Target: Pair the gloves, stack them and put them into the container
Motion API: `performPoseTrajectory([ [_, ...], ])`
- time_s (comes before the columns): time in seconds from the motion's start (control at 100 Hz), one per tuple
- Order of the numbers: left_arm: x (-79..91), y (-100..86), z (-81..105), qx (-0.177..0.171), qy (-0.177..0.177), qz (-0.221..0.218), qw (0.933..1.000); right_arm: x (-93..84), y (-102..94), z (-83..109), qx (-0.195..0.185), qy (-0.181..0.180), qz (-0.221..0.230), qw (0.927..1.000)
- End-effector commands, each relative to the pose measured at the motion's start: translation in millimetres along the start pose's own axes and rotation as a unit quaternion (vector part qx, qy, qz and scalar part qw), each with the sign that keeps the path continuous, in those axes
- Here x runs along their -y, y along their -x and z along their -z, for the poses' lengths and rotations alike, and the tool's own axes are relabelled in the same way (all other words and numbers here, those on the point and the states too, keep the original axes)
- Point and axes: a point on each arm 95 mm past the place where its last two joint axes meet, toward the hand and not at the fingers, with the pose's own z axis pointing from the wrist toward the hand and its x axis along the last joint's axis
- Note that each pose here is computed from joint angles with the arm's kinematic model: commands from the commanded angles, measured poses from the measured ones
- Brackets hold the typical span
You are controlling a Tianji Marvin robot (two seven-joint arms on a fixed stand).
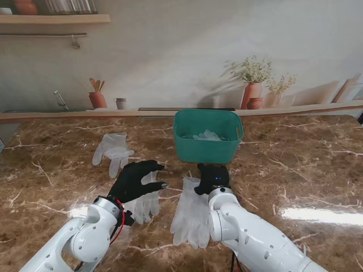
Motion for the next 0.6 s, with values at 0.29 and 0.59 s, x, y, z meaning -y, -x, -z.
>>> performPoseTrajectory([
  [0.29, 2.8, 4.6, 10.0, 0.003, -0.014, -0.005, 0.9999, 21.9, -9.9, 12.2, -0.005, -0.032, 0.005, 0.9995],
  [0.59, 4.5, 4.9, 11.8, 0.0, -0.013, -0.006, 0.9999, 9.2, -1.4, 13.5, -0.027, 0.028, -0.035, 0.9986],
])
